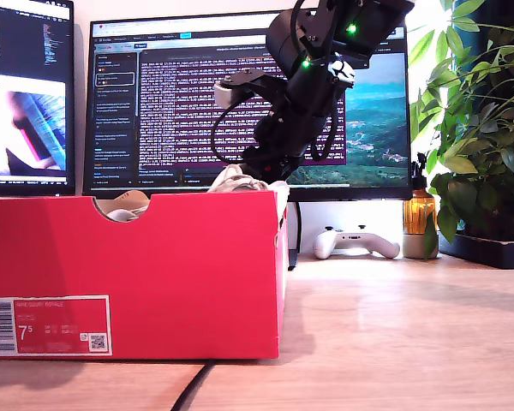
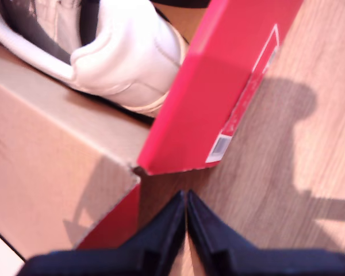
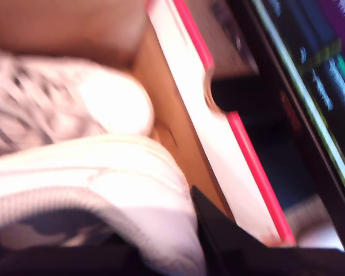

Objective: Pack the white shoes by picking the first shoe and placing it inside the red shoebox, left side, then picking and rotating the second shoe and placing it in the shoebox

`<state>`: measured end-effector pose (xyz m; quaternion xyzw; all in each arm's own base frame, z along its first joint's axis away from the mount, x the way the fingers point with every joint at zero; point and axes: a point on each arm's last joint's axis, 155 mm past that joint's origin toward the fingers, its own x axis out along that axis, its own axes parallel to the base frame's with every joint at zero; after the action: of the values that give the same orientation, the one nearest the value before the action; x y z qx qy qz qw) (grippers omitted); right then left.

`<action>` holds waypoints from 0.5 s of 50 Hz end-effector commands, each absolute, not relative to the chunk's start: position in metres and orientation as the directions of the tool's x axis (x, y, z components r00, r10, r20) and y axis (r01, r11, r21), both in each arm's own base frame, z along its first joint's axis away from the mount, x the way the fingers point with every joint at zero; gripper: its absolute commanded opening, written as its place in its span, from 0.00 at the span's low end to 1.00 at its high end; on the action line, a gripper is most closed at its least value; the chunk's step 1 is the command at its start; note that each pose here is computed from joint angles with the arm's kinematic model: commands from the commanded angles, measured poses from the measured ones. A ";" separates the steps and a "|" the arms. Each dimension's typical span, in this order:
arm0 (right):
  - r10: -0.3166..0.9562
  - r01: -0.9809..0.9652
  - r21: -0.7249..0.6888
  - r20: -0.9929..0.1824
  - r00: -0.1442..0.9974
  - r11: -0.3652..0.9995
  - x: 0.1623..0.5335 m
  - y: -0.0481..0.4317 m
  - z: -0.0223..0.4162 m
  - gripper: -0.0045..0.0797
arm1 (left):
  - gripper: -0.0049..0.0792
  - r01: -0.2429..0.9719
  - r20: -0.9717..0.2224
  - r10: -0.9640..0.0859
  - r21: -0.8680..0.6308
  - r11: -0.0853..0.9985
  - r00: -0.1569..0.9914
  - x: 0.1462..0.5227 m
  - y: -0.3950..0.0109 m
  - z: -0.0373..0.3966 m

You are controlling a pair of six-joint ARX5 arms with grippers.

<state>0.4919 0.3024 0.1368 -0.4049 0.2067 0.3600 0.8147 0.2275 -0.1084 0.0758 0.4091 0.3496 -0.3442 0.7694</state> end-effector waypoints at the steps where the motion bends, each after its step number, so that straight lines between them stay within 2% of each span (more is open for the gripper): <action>1: 0.436 -0.725 -0.545 -0.580 0.688 0.421 0.496 0.310 0.162 0.04 | 0.04 0.816 -0.817 -0.248 0.391 0.426 0.521 0.229 -0.110 0.077; 5: 0.422 -0.717 -0.552 -0.580 0.697 0.425 0.497 0.308 0.162 0.09 | 0.04 0.816 -0.817 -0.248 0.391 0.426 0.521 0.229 -0.110 0.077; 12: 0.414 -0.710 -0.564 -0.577 0.704 0.421 0.494 0.314 0.163 0.31 | 0.04 0.816 -0.817 -0.248 0.391 0.426 0.521 0.229 -0.110 0.077; 15: 0.400 -0.700 -0.574 -0.575 0.714 0.424 0.493 0.315 0.163 0.38 | 0.04 0.816 -0.817 -0.248 0.391 0.426 0.521 0.229 -0.110 0.077; 25: 0.384 -0.684 -0.597 -0.566 0.730 0.420 0.490 0.322 0.166 0.40 | 0.04 0.816 -0.817 -0.248 0.392 0.425 0.521 0.229 -0.110 0.077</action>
<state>0.4893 0.3137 0.1440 -0.4317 0.1973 0.3290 0.8164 0.2275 -0.1084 0.0758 0.4093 0.3496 -0.3442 0.7693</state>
